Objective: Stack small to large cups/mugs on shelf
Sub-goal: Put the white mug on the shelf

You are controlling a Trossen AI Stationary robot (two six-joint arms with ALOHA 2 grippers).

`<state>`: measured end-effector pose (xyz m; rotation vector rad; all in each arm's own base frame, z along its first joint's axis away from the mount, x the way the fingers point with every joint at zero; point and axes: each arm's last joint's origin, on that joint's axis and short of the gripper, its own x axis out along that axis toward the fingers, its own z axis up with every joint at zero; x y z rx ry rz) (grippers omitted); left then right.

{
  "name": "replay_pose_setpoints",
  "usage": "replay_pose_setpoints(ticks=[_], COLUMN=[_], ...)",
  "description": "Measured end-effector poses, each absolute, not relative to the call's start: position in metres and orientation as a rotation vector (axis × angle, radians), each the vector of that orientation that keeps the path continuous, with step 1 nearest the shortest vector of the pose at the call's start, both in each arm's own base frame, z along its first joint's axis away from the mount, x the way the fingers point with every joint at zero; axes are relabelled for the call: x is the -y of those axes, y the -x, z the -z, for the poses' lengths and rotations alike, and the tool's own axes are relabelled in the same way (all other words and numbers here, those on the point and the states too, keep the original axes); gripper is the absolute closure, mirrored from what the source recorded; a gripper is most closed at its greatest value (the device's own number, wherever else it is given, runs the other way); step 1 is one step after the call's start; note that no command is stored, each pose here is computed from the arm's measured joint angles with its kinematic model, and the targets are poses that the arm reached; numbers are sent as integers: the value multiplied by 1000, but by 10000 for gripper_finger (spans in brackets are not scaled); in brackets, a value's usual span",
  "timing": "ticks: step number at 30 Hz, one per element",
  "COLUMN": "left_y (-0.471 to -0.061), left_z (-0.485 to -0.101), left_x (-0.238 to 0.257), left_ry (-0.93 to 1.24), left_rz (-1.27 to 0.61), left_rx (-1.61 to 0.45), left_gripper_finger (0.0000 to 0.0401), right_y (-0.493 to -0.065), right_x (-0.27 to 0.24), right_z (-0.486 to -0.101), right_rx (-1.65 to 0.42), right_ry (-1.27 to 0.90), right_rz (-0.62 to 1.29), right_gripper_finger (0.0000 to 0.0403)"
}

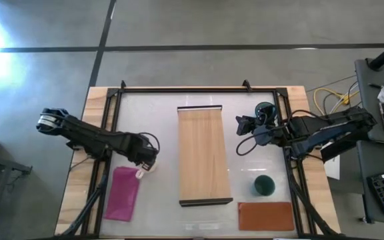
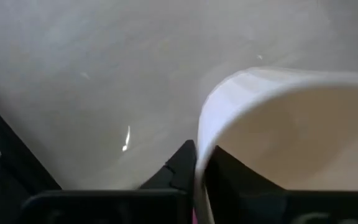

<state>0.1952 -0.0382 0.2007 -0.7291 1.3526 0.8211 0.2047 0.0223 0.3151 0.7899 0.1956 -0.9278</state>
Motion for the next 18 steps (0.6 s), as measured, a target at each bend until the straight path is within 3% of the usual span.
replay_pose_setpoints(ticks=[5, 13, 18], left_y=[-200, -216, -238], left_z=[-219, -321, -367], left_x=[25, 4, -14], left_ry=[660, 457, 262], left_rz=[-718, -463, -410], left_rx=[-1318, -1121, -1052], left_gripper_finger=[399, 400, 401], right_y=[-204, -202, -201], right_x=[-22, -20, -18], right_z=[-315, -317, -314], right_rx=[-194, -190, -250], right_ry=[-793, -797, -811], right_rz=[927, 929, 919], right_gripper_finger=[230, 230, 230])
